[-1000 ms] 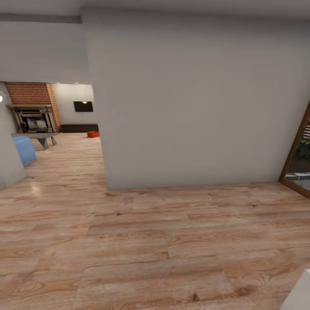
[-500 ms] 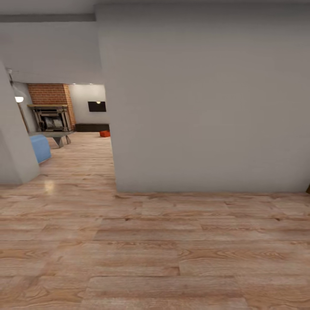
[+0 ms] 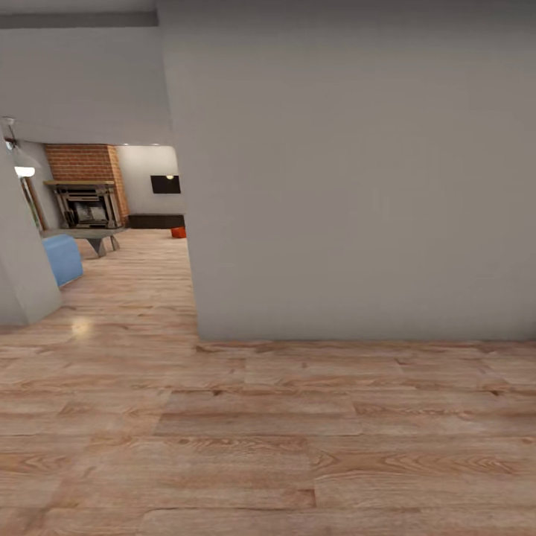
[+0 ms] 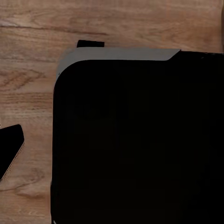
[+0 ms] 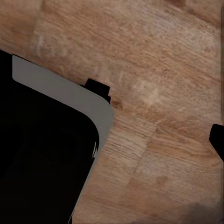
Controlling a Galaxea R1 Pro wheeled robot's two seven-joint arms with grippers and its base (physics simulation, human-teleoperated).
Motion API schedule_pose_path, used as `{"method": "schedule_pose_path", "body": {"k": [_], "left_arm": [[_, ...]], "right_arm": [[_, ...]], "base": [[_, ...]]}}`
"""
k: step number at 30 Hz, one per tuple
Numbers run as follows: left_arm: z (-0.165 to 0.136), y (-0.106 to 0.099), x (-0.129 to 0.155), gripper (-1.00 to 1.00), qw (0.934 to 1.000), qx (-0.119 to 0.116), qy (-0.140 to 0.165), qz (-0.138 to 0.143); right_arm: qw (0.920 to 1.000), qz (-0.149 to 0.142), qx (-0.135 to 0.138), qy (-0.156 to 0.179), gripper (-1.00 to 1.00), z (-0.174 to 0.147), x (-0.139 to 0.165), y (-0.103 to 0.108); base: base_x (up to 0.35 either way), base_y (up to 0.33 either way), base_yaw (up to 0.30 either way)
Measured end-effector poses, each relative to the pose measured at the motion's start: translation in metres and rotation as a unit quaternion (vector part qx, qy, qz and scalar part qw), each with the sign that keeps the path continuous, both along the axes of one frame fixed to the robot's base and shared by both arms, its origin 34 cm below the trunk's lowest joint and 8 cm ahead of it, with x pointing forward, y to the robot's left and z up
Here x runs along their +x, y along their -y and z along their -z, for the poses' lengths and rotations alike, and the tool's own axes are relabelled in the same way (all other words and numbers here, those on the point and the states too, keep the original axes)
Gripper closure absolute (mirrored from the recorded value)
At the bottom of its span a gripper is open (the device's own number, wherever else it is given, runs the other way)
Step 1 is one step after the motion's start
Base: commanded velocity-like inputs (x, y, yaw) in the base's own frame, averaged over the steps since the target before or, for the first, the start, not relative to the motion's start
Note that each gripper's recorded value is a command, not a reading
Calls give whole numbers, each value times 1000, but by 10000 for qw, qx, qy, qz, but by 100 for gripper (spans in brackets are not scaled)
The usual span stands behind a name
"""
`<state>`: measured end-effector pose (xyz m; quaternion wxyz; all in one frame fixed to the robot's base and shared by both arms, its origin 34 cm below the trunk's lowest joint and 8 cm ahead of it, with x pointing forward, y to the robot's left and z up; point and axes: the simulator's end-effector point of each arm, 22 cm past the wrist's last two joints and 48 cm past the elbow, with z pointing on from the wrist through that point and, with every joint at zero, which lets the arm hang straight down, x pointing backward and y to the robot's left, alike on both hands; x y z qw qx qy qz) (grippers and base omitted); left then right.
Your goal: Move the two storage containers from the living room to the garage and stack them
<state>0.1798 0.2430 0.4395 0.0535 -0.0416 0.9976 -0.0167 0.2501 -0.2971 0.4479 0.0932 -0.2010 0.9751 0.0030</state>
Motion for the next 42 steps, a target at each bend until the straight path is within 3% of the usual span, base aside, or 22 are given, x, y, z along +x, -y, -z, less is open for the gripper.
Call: {"method": "schedule_pose_path", "body": {"k": [8,42], "left_arm": [[0,0,0,-100,10000,-1,1,-3],[0,1,0,-100,10000,-5,1,-4]], "right_arm": [[10000,15,6,8,-100,0,1,0],[10000,40,10,14,-100,0,1,0]], "base": [[321,0,95],[321,0,268]]}}
